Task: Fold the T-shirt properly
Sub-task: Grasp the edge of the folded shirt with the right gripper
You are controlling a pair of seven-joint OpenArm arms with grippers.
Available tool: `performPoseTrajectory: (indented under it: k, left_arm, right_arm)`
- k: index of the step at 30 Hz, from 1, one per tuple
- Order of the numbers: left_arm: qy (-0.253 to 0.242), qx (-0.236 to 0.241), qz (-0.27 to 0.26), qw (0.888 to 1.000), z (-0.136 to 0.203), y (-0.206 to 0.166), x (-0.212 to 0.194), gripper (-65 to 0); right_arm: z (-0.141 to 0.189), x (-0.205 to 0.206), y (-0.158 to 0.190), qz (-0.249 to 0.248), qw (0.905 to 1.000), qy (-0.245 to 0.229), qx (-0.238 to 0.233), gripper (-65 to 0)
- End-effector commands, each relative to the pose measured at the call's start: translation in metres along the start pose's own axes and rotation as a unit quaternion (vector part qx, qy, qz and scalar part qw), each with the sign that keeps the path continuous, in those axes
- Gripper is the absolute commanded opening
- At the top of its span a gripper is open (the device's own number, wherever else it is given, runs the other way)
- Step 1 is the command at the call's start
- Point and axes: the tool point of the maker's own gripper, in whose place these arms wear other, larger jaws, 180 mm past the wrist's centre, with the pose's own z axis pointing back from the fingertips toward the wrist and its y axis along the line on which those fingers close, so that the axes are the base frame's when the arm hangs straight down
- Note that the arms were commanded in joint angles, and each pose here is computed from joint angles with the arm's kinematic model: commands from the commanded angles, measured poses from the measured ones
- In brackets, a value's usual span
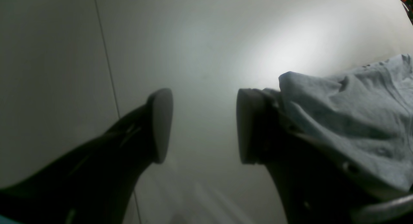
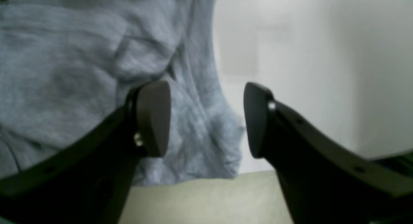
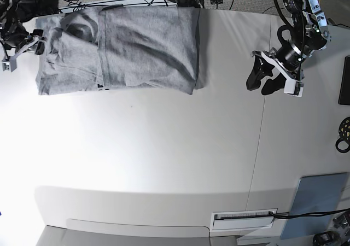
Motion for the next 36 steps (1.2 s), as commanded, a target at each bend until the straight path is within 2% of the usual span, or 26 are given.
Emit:
performPoseTrajectory:
  k: [1,5,12,15,21,24,27,29,33,34,36]
  left_arm:
    - [-0.023,-0.007,-0.008,1.0,0.002,-0.002,0.013,-32.4]
    - [-0.022,-0.006,-0.009,1.0,0.002,-0.002,0.013,-32.4]
    - [-0.022,-0.006,-0.009,1.0,0.002,-0.002,0.013,-32.4]
    - [-0.022,-0.006,-0.009,1.0,0.002,-0.002,0.013,-32.4]
    - [-0.019,-0.004,-0.011,1.0,0.002,-0.001,0.012,-32.4]
    - [-0.014,0.001,-0.016,1.0,0.002,0.0,0.01,-32.4]
    - [-0.006,0.006,-0.021,1.0,0.002,0.002,0.007,-32.4]
    - [-0.007,0.006,-0.021,1.0,0.002,0.002,0.008,-32.4]
    - [-0.007,0.006,-0.021,1.0,0.002,0.002,0.008,-32.4]
    - [-0.007,0.006,-0.021,1.0,0.002,0.002,0.008,-32.4]
    - [-0.006,0.007,-0.021,1.0,0.002,0.002,0.007,-32.4]
  right_arm:
    - [0.003,0.013,-0.005,0.005,0.9999,-0.01,0.003,-29.8]
    - [-0.009,0.014,-0.005,-0.032,0.9983,0.002,0.049,-29.8]
    - [-0.023,-0.012,-0.008,-0.075,0.9927,0.05,0.08,-29.8]
    - [-0.027,-0.022,0.0,-0.061,0.991,0.077,0.091,-29.8]
    - [-0.039,-0.037,0.036,-0.021,0.9824,0.12,0.141,-29.8]
    - [-0.043,-0.04,0.053,-0.012,0.9777,0.129,0.165,-29.8]
    - [-0.044,-0.037,0.057,-0.012,0.9773,0.121,0.173,-30.5]
    - [-0.044,-0.035,0.058,-0.012,0.9776,0.118,0.174,-37.3]
    - [-0.045,-0.027,0.059,-0.012,0.9788,0.106,0.175,-58.1]
    - [-0.046,-0.024,0.059,-0.012,0.9796,0.099,0.175,-61.3]
    - [-0.045,-0.013,0.057,-0.009,0.9827,0.075,0.169,-63.3]
